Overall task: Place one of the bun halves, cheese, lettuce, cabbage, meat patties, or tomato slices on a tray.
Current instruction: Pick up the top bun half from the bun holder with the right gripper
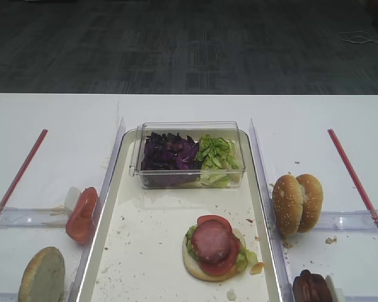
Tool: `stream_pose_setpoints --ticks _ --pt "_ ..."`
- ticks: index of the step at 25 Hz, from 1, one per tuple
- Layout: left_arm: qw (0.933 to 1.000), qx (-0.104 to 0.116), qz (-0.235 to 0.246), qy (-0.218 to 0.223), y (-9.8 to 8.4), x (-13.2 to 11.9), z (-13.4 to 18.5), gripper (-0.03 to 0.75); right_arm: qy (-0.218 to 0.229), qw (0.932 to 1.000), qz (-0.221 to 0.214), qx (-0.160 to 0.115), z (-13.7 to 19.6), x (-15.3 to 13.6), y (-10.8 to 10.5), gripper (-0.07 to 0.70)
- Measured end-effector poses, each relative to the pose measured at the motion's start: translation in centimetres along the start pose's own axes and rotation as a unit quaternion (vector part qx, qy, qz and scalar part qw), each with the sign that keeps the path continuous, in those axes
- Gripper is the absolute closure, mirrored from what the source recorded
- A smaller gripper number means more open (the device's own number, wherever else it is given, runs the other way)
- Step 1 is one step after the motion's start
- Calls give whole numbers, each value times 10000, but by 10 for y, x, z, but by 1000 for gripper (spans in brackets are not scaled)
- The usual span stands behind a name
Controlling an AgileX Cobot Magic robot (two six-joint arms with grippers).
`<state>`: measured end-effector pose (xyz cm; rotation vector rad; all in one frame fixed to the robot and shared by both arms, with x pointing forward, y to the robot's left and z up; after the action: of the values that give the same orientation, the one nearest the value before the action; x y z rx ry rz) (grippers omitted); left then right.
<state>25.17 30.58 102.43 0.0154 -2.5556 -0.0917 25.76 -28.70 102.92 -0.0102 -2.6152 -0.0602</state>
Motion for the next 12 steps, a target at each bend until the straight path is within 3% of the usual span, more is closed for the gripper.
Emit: stream_pose_setpoints --ticks 12 --pt "10000 0 0 0 0 0 0 295 0 10000 0 -8 0 0 0 73"
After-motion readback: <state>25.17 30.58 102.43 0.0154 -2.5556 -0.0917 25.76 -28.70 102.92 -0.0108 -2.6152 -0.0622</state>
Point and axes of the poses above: a point on each arm's last joint axis where the gripper is mounted, x pointing back along that axis away from the gripper, y along the wrist's bending axis when the last joint is at zero, z = x × y, the point moved 3 cm from there along -x, pointing out along that axis toward the gripper, and after that the axes turned 4 degrees about -x, right-handed, at the moved point
